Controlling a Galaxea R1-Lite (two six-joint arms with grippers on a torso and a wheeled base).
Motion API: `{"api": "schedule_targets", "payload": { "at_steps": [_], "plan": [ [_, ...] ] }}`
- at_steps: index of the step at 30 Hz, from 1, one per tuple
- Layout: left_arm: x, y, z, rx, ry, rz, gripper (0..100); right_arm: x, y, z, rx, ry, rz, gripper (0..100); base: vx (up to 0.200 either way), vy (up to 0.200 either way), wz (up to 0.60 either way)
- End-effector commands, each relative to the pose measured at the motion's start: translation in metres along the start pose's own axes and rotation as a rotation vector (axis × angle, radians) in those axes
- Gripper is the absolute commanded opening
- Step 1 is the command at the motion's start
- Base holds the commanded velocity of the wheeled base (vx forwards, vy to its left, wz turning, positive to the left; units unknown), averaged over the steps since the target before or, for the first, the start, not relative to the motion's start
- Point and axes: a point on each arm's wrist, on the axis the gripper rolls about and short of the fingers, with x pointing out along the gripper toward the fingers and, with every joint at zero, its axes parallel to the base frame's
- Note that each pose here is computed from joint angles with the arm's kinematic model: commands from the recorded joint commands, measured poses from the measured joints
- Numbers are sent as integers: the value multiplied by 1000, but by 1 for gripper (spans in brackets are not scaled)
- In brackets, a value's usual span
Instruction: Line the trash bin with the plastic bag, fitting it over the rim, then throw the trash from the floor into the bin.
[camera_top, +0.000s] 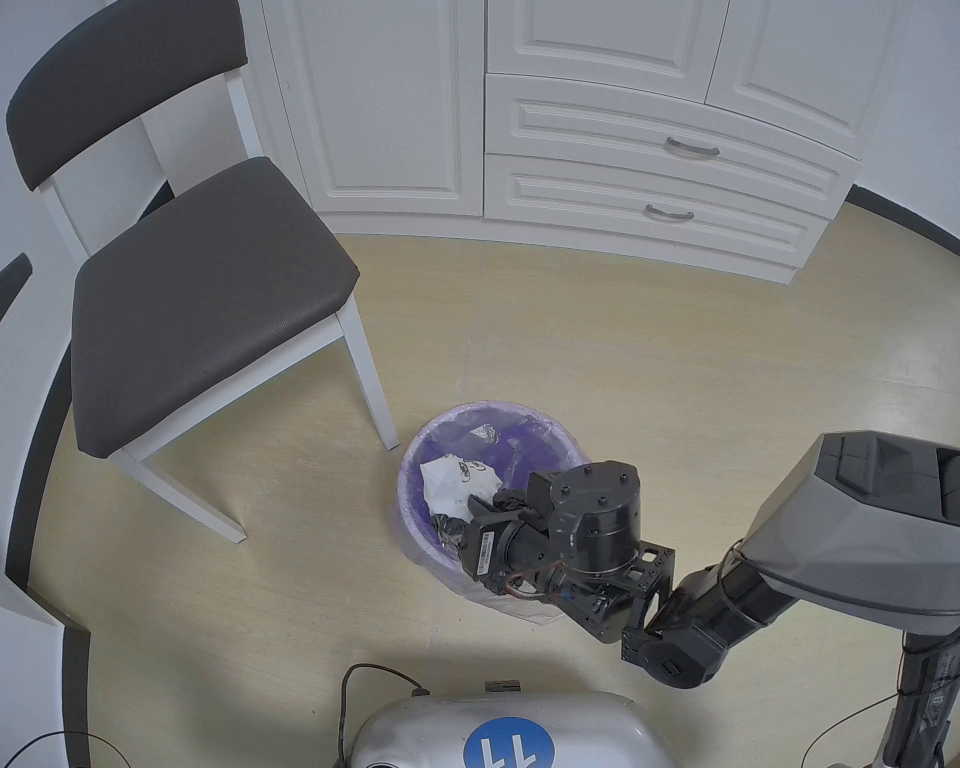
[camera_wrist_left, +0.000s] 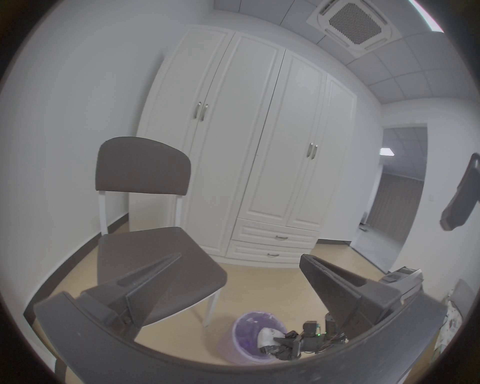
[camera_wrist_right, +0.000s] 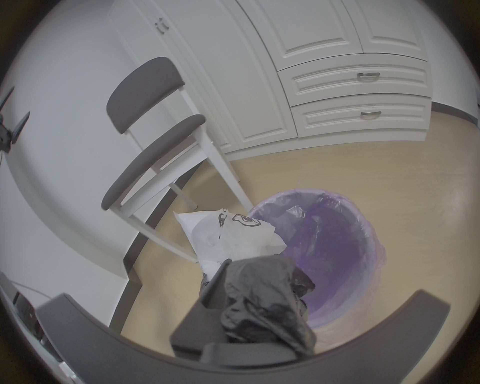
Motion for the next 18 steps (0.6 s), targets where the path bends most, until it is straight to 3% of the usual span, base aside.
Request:
{"api": "schedule_targets", "payload": {
  "at_steps": [1,10,11,18],
  "plan": [
    [10,6,-6,31,33,58,100,31,-16,-8,49,-12,-48,0,0,0,0],
    [10,6,-8,69,41,64,100,64,-30,0,179,94,-214,0,0,0,0],
    [11,6,-8,69,45,66,100,69,-30,6,212,133,-269,0,0,0,0],
    [10,6,-8,69,41,66,100,74,-29,22,246,258,-421,0,0,0,0]
  ]
}}
